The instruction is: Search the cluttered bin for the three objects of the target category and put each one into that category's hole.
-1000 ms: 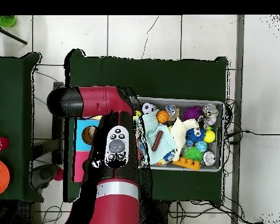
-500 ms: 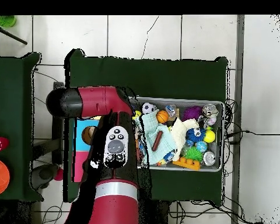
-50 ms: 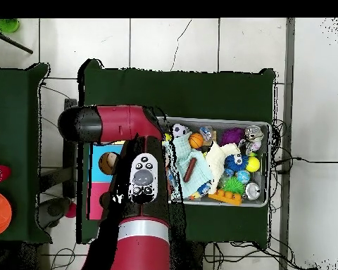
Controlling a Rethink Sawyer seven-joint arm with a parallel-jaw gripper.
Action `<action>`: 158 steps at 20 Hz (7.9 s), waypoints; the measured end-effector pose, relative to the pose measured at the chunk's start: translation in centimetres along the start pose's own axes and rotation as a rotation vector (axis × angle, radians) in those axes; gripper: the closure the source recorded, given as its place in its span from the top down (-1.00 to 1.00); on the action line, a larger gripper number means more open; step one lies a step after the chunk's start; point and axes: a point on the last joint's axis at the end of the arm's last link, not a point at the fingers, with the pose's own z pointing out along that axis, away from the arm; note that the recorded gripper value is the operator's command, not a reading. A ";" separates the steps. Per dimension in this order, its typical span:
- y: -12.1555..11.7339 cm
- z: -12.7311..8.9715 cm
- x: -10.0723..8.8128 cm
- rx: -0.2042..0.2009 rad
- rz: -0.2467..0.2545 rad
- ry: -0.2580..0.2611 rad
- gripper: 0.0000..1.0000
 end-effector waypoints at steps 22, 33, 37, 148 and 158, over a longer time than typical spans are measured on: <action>0.1 0.9 2.6 -0.017 0.020 0.060 -1.00; 0.6 4.7 2.6 -0.018 0.013 0.081 -1.00; 0.7 5.5 2.1 -0.018 0.013 0.073 -1.00; -1.8 -3.6 0.0 -0.089 0.073 0.025 -1.00; -1.0 -2.8 0.3 -0.104 0.074 0.040 -1.00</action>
